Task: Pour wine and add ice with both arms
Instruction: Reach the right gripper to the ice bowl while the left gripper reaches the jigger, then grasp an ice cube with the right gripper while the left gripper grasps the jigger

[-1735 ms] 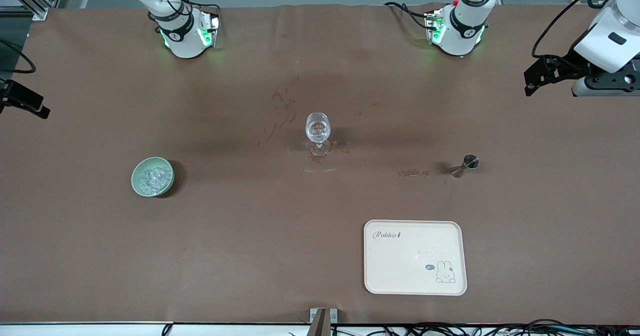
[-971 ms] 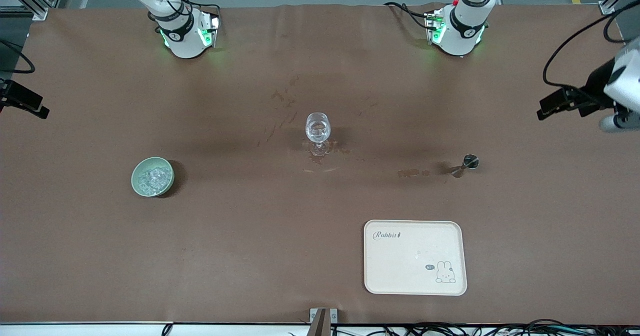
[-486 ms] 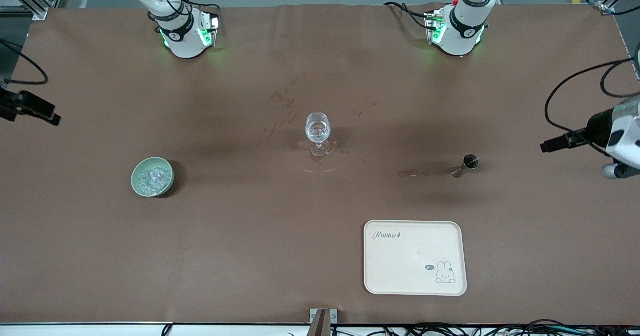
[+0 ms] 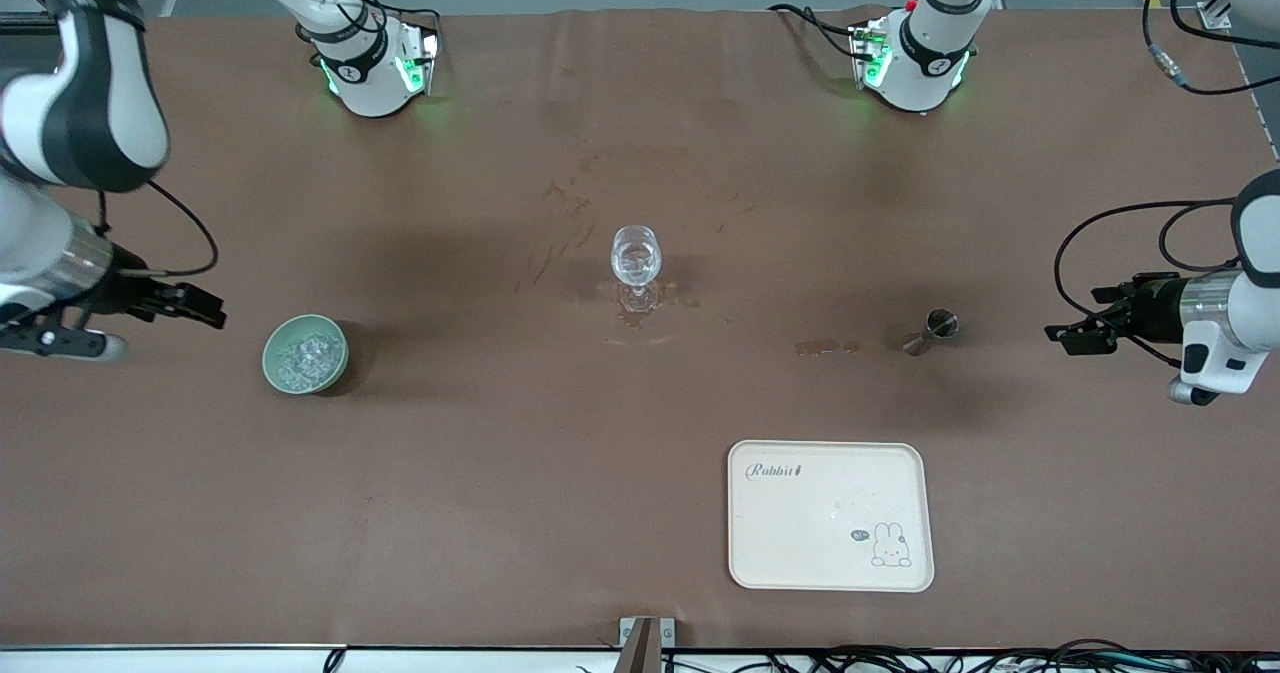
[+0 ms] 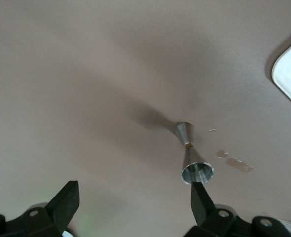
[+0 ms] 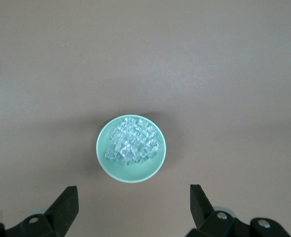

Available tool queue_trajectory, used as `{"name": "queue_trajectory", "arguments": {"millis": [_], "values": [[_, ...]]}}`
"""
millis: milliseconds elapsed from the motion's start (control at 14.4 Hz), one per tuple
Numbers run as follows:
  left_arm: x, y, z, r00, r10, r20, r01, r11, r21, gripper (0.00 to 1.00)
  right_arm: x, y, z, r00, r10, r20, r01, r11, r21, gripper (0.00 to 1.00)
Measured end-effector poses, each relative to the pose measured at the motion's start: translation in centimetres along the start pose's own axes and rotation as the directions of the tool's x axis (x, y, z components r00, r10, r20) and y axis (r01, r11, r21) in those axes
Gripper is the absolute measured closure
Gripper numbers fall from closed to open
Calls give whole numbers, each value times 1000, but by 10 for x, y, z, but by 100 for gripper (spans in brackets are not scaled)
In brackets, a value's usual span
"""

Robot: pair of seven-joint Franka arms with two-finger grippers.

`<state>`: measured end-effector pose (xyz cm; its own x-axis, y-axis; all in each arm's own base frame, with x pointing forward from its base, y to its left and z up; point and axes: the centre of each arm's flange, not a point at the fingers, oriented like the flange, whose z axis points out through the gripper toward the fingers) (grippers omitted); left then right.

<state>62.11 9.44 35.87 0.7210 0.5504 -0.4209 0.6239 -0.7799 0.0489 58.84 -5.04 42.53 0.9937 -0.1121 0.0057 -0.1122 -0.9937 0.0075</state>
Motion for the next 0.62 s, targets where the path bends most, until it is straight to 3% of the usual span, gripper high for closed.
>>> {"name": "queue_trajectory", "arguments": {"millis": [139, 347, 486, 624], "values": [[28, -23, 27, 991, -80, 106, 91, 990, -106, 0, -1, -2, 39, 1000, -3, -19, 3, 1000, 1, 0], [67, -54, 82, 948, -167, 271, 229, 950, -214, 0, -10, -4, 95, 999, -8, -37, 8, 1000, 1, 0], [82, -60, 117, 903, -218, 370, 323, 913, -249, 0, -16, -6, 130, 998, -11, -63, 11, 1000, 2, 0], [88, -56, 138, 847, -293, 444, 426, 873, -236, 0, -17, -9, 159, 997, -16, -72, 16, 1000, 2, 0]]}}
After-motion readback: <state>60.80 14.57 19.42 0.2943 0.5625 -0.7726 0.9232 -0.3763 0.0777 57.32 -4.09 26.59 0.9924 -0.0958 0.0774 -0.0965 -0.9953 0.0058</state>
